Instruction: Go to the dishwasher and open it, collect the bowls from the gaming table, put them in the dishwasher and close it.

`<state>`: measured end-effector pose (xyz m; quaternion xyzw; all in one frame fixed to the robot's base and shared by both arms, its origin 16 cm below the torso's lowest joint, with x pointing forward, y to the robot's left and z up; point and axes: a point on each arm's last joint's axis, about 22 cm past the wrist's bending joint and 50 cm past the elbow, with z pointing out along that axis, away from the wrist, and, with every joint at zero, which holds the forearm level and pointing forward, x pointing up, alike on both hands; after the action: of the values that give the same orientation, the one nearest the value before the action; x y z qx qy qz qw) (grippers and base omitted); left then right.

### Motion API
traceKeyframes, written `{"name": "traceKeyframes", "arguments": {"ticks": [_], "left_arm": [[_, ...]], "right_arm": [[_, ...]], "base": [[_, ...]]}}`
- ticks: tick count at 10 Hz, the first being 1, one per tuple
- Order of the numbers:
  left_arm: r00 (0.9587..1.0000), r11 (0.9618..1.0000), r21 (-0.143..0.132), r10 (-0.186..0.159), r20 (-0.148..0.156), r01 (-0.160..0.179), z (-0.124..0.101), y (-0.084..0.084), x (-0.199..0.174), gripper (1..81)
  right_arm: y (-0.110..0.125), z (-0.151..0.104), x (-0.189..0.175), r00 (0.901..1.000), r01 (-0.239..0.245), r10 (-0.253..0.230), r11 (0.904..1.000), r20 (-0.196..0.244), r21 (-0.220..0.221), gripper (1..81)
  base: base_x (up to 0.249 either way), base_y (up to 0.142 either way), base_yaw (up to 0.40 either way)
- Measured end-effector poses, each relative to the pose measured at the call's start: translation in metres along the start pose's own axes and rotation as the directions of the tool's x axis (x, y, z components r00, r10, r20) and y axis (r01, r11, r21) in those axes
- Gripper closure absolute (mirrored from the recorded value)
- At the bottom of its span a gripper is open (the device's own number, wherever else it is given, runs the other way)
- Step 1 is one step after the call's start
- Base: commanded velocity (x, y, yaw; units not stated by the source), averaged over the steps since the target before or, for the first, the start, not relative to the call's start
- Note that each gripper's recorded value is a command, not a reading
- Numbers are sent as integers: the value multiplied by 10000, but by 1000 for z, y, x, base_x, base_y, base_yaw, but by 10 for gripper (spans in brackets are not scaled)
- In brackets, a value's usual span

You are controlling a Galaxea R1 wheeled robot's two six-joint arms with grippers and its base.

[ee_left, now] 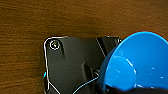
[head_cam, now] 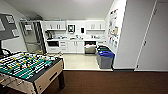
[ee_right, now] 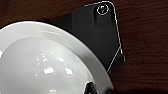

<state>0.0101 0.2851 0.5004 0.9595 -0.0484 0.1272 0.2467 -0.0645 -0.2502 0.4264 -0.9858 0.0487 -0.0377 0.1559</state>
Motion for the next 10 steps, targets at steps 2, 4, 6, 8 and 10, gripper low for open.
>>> {"name": "traceKeyframes", "arguments": {"ticks": [2,4,6,8,10], "left_arm": [[10000,10000,6,-1,10,1,0,0,0,811],[10000,10000,-5,3,-24,-3,0,0,0,811],[9999,10000,-62,12,-103,-12,3,3,7,811],[10000,10000,-61,-13,-68,12,1,3,1,811],[10000,10000,-12,-22,44,22,-1,1,-3,811]], "right_arm": [[-1,0,0,10000,-2,1,10000,11,6,811],[-1,0,-1,10000,-1,1,10000,8,11,811],[1,0,4,10000,18,-18,10000,-23,-15,811],[4,-1,0,10000,7,-8,10000,-16,-63,811],[-1,0,-8,9999,-13,13,10000,125,-9,811]], "base": [[191,-94,0],[191,-92,0],[181,0,0],[177,0,0],[177,0,0]]}}
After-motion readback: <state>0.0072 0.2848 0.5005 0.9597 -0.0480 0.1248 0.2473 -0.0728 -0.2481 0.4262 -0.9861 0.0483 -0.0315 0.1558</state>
